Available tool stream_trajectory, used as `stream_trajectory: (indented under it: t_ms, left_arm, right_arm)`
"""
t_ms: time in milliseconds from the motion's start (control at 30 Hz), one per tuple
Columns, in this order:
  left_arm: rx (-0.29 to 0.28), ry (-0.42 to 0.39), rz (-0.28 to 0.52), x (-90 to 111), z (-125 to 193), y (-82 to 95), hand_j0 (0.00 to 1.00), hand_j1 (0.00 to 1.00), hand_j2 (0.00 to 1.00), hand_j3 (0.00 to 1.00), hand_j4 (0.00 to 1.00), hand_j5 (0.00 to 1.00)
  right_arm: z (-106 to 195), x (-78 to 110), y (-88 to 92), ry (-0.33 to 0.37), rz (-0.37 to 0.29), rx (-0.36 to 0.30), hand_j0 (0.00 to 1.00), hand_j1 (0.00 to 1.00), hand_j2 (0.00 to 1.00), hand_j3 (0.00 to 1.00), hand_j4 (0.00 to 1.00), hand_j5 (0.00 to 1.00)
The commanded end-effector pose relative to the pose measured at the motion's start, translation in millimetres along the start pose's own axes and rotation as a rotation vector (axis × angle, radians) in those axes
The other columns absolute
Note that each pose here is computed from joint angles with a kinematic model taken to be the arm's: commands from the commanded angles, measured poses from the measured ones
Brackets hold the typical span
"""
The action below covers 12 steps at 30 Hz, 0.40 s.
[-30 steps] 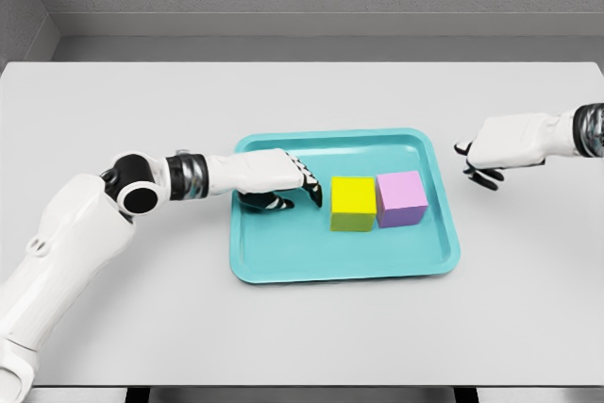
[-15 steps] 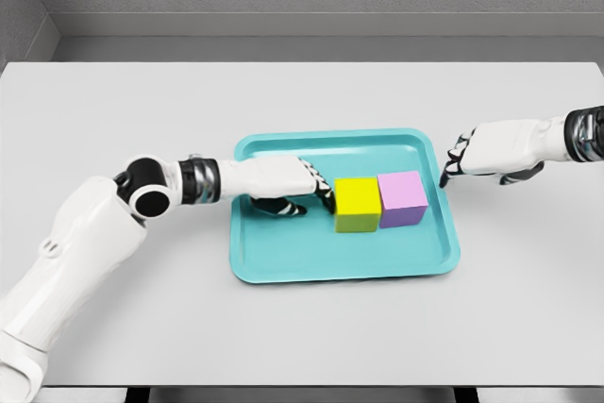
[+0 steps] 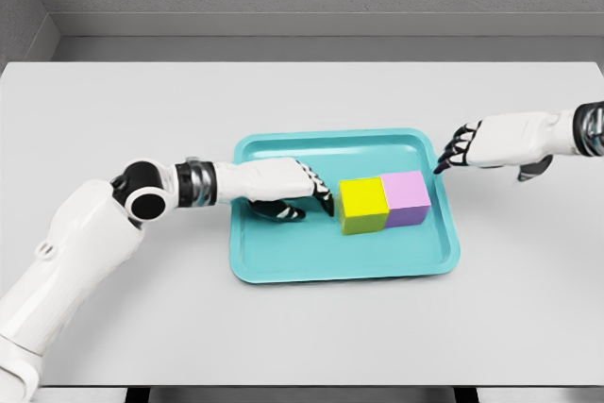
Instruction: Push two cubes
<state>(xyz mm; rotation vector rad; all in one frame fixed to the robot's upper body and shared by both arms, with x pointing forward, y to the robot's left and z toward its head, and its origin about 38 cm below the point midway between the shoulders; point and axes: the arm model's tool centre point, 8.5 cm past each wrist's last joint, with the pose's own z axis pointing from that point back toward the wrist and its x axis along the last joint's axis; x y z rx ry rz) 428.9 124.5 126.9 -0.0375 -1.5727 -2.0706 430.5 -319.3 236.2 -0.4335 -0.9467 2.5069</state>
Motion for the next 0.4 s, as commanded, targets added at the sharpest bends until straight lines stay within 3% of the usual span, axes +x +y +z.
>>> stream_trajectory:
  t_ms: [0,33,67,100,133,167,200,233,300,367]
  left_arm:
    - [0.035,-0.008,0.007,0,17,9.6,0.65,0.65,0.65,0.65,0.65,0.65]
    - [0.067,-0.029,-0.012,6,44,24.7,0.74,0.74,0.74,0.74,0.74,0.74]
    - [0.082,-0.024,-0.012,4,68,32.6,0.91,0.91,0.91,0.91,0.91,0.91]
    - [0.105,0.072,-0.043,-11,126,47.8,1.0,1.0,1.0,1.0,1.0,1.0]
    - [0.086,0.145,-0.064,-16,166,47.1,1.0,1.0,1.0,1.0,1.0,1.0]
    - [0.101,0.199,-0.068,-21,198,56.5,1.0,1.0,1.0,1.0,1.0,1.0]
    - [0.11,0.23,-0.046,-23,225,61.1,1.0,1.0,1.0,1.0,1.0,1.0]
    - [0.1,0.245,-0.044,-25,231,59.5,1.0,1.0,1.0,1.0,1.0,1.0]
    - [0.106,0.349,-0.036,-32,275,57.7,1.0,1.0,1.0,1.0,1.0,1.0]
    - [0.124,0.424,0.022,-50,297,46.1,1.0,1.0,1.0,1.0,1.0,1.0]
  right_arm:
    - [4,-5.6,-1.1,0.019,-0.009,-0.009,1.0,1.0,1.0,1.0,1.0,1.0]
    - [7,-7.3,-3.9,0.026,-0.008,-0.019,1.0,1.0,1.0,1.0,1.0,1.0]
    - [8,-8.6,-6.0,0.031,-0.007,-0.027,1.0,1.0,1.0,1.0,1.0,1.0]
    - [11,-10.4,-8.3,0.038,-0.008,-0.036,1.0,1.0,1.0,1.0,1.0,1.0]
    - [14,-14.7,-8.3,0.052,-0.015,-0.04,0.96,0.96,0.96,0.96,0.96,0.96]
    - [17,-20.2,-8.6,0.067,-0.028,-0.049,0.87,0.87,0.87,0.87,0.87,0.87]
    - [21,-25.7,-8.1,0.082,-0.041,-0.055,0.71,0.71,0.71,0.71,0.71,0.71]
    - [22,-26.8,-8.2,0.086,-0.043,-0.057,0.64,0.64,0.64,0.64,0.64,0.64]
    - [29,-35.3,-9.2,0.114,-0.057,-0.071,0.64,0.64,0.64,0.64,0.64,0.64]
    - [32,-41.5,-4.5,0.131,-0.077,-0.066,0.64,0.64,0.64,0.64,0.64,0.64]
